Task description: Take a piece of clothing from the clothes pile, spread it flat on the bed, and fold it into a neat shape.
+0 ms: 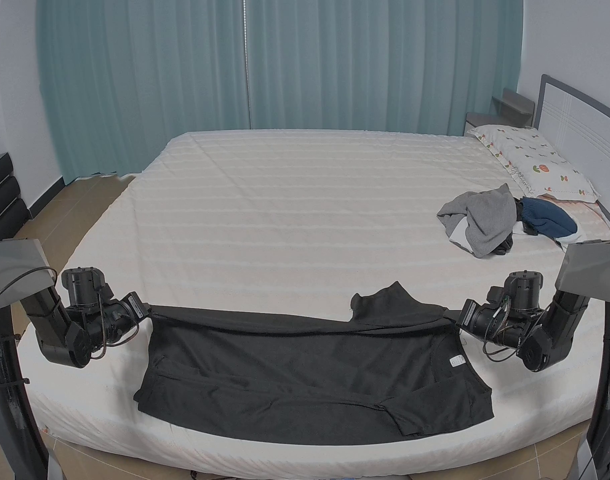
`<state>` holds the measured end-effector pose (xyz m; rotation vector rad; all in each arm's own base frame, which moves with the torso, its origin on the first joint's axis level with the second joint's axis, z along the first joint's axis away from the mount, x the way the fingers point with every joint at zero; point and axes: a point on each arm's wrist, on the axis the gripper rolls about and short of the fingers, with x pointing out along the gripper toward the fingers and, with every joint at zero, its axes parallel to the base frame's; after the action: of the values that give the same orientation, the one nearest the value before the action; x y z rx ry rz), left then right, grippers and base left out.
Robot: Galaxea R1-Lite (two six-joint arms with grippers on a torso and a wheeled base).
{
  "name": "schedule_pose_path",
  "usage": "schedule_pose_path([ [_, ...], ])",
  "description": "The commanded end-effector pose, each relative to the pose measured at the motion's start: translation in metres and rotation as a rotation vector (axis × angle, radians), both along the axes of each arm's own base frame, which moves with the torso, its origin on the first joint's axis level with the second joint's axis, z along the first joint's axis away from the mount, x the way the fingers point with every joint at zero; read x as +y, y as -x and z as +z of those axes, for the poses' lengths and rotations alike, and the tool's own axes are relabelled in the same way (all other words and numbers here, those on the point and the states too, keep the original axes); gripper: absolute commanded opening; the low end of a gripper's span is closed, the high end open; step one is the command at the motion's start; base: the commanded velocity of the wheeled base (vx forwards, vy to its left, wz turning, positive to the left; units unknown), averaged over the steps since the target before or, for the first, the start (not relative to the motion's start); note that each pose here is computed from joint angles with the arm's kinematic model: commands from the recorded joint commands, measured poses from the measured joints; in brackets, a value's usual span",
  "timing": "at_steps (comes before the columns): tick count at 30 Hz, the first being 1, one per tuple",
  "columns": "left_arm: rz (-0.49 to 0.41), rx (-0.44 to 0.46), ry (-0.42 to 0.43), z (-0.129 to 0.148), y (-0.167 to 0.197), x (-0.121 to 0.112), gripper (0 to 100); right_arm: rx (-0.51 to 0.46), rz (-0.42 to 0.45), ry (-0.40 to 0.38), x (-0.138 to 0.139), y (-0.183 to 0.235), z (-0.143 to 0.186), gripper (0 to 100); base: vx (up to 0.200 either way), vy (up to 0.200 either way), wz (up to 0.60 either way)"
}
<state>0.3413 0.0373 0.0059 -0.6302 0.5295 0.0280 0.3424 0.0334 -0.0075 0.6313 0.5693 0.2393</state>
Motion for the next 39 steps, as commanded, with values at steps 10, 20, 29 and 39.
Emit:
schedule_pose_path([
  [10,-0.036,0.065,-0.112,-0.019,0.042,0.006,0,0.051,0.035,0.04,-0.015,0.053,-0.017,0,0.0,0.0,0.0],
  [20,-0.109,0.094,-0.263,-0.042,0.071,0.009,0,0.083,0.09,0.112,-0.019,0.083,-0.029,0,0.0,0.0,0.0],
  [29,-0.139,0.096,-0.312,-0.05,0.09,0.005,0,0.088,0.118,0.181,-0.025,0.094,-0.03,0,0.0,0.0,0.0],
  [39,-0.138,0.096,-0.309,-0.047,0.092,0.004,100,0.098,0.111,0.175,-0.026,0.091,-0.034,100,0.0,0.0,0.0],
])
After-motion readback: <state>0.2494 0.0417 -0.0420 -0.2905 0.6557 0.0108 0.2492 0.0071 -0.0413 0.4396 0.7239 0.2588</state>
